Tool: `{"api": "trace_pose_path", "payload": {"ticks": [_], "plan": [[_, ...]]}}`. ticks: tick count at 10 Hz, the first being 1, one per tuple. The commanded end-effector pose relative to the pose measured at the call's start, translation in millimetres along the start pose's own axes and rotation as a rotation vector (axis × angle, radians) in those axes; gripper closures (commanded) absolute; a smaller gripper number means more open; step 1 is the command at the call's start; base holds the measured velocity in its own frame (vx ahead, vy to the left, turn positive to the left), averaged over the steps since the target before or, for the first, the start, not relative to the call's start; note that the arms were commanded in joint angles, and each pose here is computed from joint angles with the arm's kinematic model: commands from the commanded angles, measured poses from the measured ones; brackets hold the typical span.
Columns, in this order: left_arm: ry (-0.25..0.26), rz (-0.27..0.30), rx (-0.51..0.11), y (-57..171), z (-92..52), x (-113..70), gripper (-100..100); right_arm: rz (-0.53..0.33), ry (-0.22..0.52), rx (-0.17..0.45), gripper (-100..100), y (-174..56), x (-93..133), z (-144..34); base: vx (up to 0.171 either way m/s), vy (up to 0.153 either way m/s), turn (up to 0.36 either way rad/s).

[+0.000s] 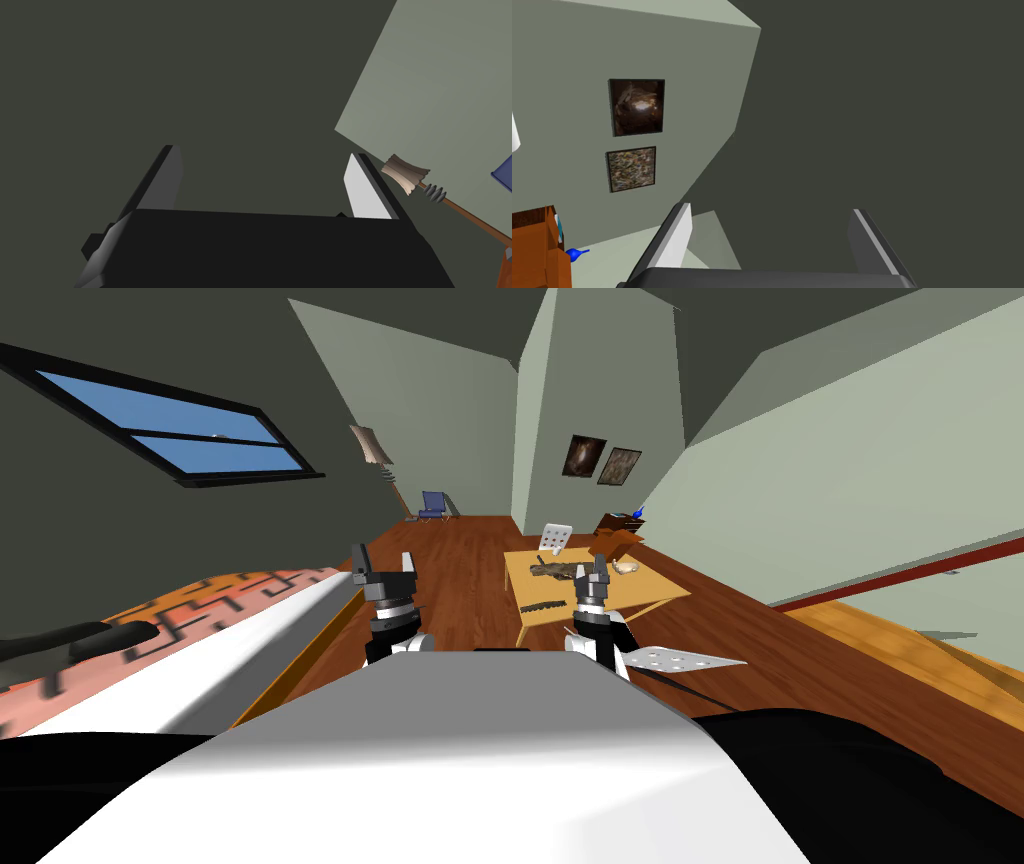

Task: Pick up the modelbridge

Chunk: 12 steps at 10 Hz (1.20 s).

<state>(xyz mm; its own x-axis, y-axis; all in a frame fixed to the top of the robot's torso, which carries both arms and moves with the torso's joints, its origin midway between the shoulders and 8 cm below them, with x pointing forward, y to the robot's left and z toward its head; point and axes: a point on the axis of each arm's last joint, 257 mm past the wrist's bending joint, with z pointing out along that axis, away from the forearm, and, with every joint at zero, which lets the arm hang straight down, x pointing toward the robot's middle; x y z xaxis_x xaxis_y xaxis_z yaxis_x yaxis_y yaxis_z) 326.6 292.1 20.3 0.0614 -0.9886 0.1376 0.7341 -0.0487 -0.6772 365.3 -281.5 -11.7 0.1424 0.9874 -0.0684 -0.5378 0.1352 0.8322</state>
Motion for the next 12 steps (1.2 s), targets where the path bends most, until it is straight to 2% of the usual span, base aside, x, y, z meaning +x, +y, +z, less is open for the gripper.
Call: {"api": "trace_pose_path", "payload": {"ticks": [1,7,8,9,10,12], "plan": [[0.000,0.000,0.000,0,0.0,0.0,0,0.060,0.003,0.020,-100,-7,1,-1.8,-0.008,0.022,0.013],[0.000,0.000,0.000,0,0.0,0.0,0,0.215,-0.010,0.080,-100,-29,-1,-8.5,-0.009,0.018,0.002],[0.000,0.000,0.000,0,0.0,0.0,0,0.261,-0.010,0.109,-100,-39,-1,-12.3,-0.001,0.010,0.001],[0.000,0.000,0.000,0,0.0,0.0,0,0.283,-0.019,0.110,-100,-40,-2,-12.3,-0.001,0.009,0.000],[0.000,0.000,0.000,0,0.0,0.0,0,0.323,-0.017,0.145,-100,-52,-1,-17.2,-0.001,0.014,0.003],[0.000,0.000,0.000,0,0.0,0.0,0,0.357,-0.032,0.145,-100,-52,-4,-17.3,0.001,0.006,0.000]]}}
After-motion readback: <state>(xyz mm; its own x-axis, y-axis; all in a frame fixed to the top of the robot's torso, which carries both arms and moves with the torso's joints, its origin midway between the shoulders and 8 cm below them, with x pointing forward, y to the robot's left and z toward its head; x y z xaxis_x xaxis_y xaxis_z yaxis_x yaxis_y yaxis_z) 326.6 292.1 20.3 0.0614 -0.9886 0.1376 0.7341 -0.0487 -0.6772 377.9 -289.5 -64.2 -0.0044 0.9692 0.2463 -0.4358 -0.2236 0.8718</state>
